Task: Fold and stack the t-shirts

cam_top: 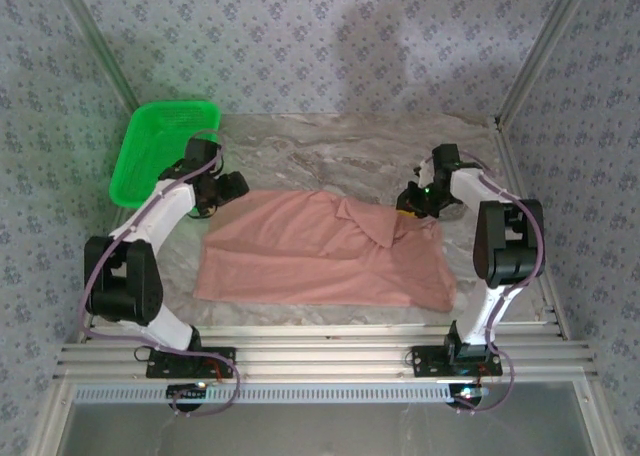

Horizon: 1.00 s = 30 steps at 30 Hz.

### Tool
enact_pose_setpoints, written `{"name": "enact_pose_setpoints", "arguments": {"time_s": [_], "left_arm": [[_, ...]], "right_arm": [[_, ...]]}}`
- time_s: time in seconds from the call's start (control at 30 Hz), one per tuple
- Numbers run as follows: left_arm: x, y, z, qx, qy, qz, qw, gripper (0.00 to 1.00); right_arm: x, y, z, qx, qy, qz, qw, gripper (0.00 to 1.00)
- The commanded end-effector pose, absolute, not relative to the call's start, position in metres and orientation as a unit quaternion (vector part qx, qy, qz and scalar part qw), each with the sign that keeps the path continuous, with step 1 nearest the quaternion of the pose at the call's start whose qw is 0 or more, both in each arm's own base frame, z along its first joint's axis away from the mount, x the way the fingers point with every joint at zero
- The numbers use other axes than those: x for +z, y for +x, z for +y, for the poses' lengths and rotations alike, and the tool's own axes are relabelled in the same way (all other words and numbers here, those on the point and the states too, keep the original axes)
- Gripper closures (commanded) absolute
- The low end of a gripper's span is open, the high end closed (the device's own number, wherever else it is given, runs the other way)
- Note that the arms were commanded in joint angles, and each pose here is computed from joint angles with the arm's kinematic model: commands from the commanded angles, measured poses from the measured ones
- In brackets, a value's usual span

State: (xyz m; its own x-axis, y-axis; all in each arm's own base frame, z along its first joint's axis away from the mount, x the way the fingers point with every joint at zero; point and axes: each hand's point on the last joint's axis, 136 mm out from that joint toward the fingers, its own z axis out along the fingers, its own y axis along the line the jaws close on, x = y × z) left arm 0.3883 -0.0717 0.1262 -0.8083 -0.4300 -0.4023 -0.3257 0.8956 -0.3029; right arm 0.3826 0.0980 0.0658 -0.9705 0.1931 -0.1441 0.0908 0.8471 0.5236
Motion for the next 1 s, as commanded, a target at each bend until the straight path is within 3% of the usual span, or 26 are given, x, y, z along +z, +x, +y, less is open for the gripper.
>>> {"name": "enact_pose_setpoints", "arguments": {"time_s": [0.0, 0.53, 0.97], "left_arm": [[0.131, 0.392, -0.077, -0.126, -0.203, 0.942, 0.236, 0.16], [0.120, 0.383, -0.077, -0.124, -0.202, 0.946, 0.222, 0.16], [0.110, 0.380, -0.077, -0.124, -0.205, 0.947, 0.214, 0.17]], "right_arm": [[0.052, 0.372, 0.101, 0.273, 0.074, 0.957, 0.067, 0.70], [0.062, 0.394, 0.106, 0.270, 0.058, 0.958, 0.078, 0.68], [0.067, 0.378, 0.112, 0.268, 0.044, 0.960, 0.068, 0.70]]}}
